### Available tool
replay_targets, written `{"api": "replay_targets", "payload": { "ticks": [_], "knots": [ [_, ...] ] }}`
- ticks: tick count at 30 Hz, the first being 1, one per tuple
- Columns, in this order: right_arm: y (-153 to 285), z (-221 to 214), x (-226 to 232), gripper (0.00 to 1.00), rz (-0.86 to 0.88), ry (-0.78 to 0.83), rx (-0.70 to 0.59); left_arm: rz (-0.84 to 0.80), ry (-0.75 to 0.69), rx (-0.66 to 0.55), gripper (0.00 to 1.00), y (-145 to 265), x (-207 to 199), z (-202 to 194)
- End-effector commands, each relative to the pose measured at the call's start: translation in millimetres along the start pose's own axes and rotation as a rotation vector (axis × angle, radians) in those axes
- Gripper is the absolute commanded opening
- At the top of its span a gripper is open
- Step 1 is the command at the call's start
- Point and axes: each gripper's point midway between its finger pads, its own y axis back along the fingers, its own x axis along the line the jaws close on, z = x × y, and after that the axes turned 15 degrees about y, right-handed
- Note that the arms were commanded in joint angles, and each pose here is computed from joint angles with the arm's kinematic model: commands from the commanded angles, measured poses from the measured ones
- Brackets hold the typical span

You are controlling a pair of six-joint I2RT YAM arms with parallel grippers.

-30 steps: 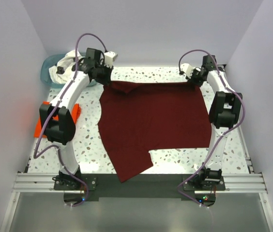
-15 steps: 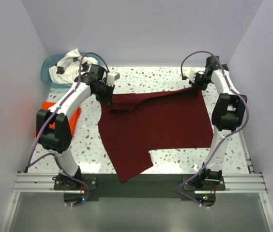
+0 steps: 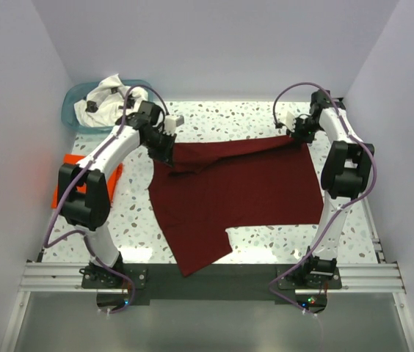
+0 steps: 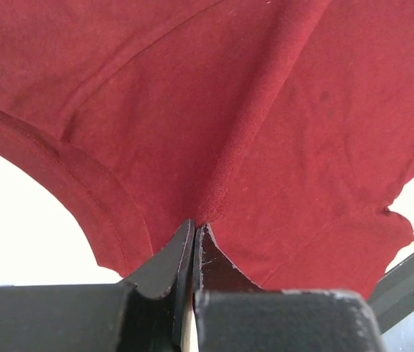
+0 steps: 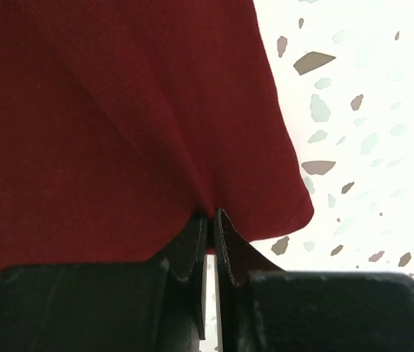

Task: Fold and stack the t-shirts
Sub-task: Fold the tshirt

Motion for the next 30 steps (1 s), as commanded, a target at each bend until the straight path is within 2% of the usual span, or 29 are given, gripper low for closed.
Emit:
{"api": "replay_targets", "payload": {
  "ticks": [1,14,20,21,22,23,24,25,28,30],
  "knots": [
    [11.6,-5.1,-11.8,0.00,-0.027,0.039,0.027,-0.054,-0.041,-0.080,0.00,23.1,-23.5,21.4],
    [3.5,-10.2,12.4,0.00,0.050,0.059,0.042,-0.088,-0.086,0.016,0.00,9.1,-44.9,-11.8],
    [1.7,-11.5,19.0,0.00,0.069,0.066,0.047,-0.050,-0.057,0.089,0.00,-7.0,-31.0,-28.7],
    [1.5,-11.7,20.6,0.00,0.073,0.067,0.047,-0.054,-0.056,0.097,0.07,-8.5,-30.9,-30.8],
    [2.9,-11.8,21.2,0.05,0.074,0.069,0.050,-0.073,-0.057,0.111,0.15,-10.5,-33.2,-35.3],
    [3.0,-11.5,23.8,0.14,0.082,0.070,0.053,-0.082,-0.072,0.110,0.20,-10.3,-33.3,-35.7],
    [4.4,-11.9,25.9,0.17,0.091,0.081,0.053,-0.096,-0.084,0.105,0.29,-8.8,-35.2,-36.9],
    [9.2,-10.6,31.0,0.27,0.111,0.083,0.054,-0.112,-0.095,0.100,0.35,-6.8,-37.7,-36.6],
    [22.5,-11.6,37.6,0.42,0.145,0.098,0.076,-0.152,-0.138,0.043,0.47,10.7,-39.1,-23.9],
    [31.5,-14.0,32.6,0.47,0.125,0.059,0.090,-0.179,-0.135,-0.024,0.51,23.7,-37.8,-8.3]
  ]
}}
